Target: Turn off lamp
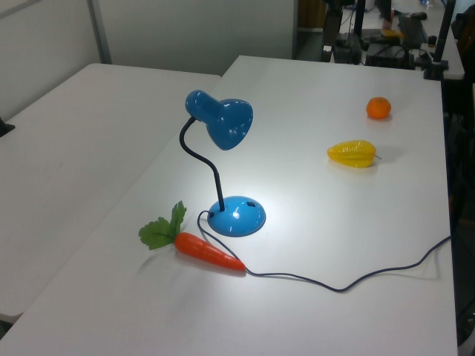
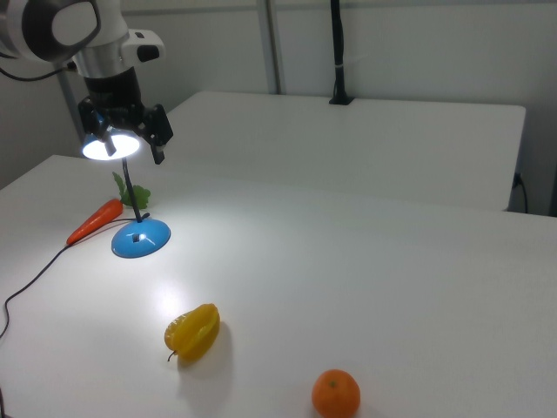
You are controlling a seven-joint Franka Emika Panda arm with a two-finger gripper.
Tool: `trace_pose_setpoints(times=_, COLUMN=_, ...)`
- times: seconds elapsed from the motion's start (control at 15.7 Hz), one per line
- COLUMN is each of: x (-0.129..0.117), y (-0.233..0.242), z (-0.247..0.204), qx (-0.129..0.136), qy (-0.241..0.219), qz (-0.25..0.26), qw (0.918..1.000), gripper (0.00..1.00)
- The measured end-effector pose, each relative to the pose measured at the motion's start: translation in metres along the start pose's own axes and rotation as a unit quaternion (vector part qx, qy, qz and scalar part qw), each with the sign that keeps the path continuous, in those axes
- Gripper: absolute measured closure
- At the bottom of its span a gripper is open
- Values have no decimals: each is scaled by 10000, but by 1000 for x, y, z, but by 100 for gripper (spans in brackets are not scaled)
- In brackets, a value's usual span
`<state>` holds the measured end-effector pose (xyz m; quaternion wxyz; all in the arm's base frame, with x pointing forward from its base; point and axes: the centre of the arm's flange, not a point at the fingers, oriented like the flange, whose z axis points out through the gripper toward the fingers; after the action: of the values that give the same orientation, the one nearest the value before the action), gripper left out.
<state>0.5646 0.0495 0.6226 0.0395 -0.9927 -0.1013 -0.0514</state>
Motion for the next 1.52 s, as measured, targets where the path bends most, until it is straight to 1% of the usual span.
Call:
trace_pose_setpoints(times=1.46, x=0, y=0, z=4, qx=5, qy=-40, qz=-17, qw=10000, gripper=0)
trace_pose_setpoints(times=1.52, x=0, y=0, z=4, qx=5, qy=-42, qz=-19, qw=10000, gripper=1)
